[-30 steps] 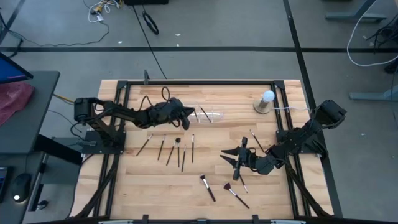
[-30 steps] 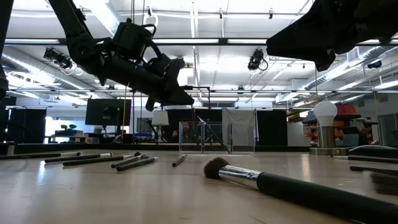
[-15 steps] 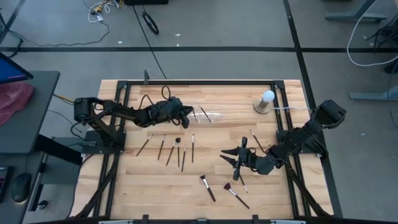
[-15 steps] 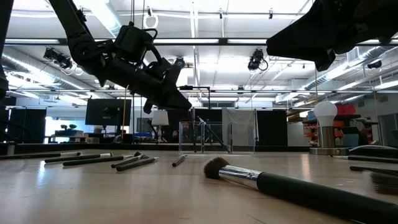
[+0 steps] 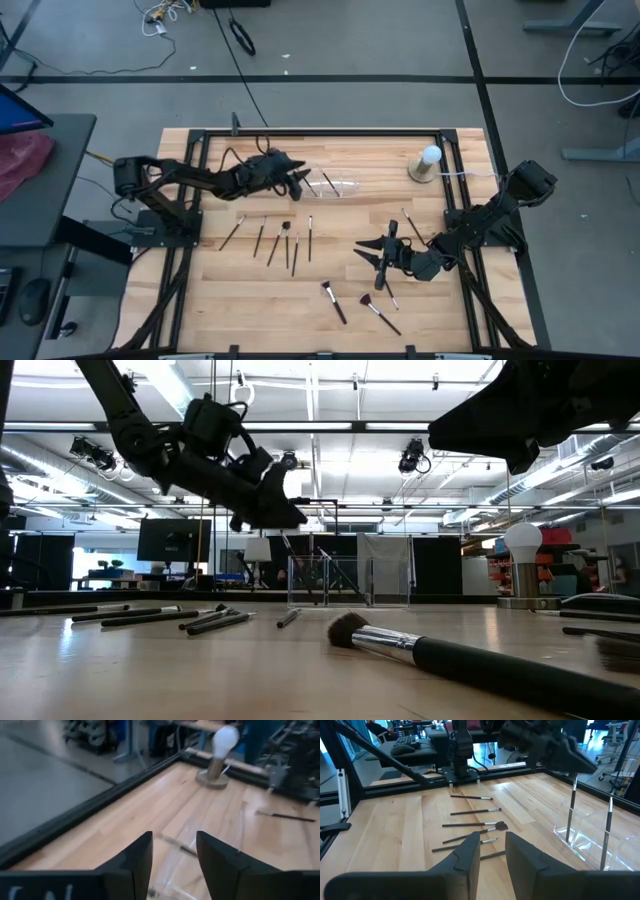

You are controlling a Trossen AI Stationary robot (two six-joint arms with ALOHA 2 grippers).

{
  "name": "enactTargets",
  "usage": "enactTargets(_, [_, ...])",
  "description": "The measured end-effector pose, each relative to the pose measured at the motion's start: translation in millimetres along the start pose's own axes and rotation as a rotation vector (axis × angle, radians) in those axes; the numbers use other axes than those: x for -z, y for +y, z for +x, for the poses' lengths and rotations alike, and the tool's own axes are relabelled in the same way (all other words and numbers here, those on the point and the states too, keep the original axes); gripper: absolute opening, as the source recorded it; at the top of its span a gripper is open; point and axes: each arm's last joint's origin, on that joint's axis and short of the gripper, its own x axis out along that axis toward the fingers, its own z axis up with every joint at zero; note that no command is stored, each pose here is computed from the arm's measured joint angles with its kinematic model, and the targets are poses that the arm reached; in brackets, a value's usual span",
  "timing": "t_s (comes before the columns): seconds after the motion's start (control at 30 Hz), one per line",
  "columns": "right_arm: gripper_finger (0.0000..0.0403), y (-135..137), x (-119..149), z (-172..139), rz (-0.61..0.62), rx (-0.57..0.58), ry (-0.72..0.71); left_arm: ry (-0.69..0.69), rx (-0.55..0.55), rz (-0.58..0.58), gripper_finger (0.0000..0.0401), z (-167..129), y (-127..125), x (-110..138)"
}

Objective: Put items in baskets/containers
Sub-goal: Put the black eyeshadow brush into the transparent organizer, then put the black highlighter brush into the transparent organizer

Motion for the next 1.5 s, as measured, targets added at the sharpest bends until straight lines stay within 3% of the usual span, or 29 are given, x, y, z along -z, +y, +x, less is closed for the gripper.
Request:
enactTargets(0.27, [0.0093,-1,4,0,0.037,0.008,0.026,-0.084,0.259,0.142,0.0150,-28,-38,-23])
enactTargets(0.43, [0.0096,-3,11,0,0.089,0.019,0.079,-0.083,0.398,0.249,0.0136,-43,-75,-14])
enactTargets(0.53, [0.0111,-3,15,-1,0.089,-0.035,0.137,-0.047,0.464,0.289,0.0130,-50,-94,-3])
enactTargets(0.8, [0.0183,5,24,-6,0.129,-0.167,0.438,-0.006,0.447,0.339,0.0126,-65,-125,17])
enactTargets(0.93, [0.0192,21,12,-12,0.174,-0.215,0.581,-0.002,0.411,0.348,0.0126,-64,-130,25])
enactTargets(1.2, [0.0153,68,-14,-37,0.203,-0.379,0.608,0.026,0.385,0.336,0.0126,-58,-130,35])
enactTargets(1.33, [0.0121,93,-1,-38,0.157,-0.393,0.648,0.024,0.383,0.335,0.0126,-58,-130,35])
enactTargets(1.5, [0.0076,115,17,-35,0.102,-0.327,0.774,0.025,0.382,0.337,0.0126,-58,-130,36])
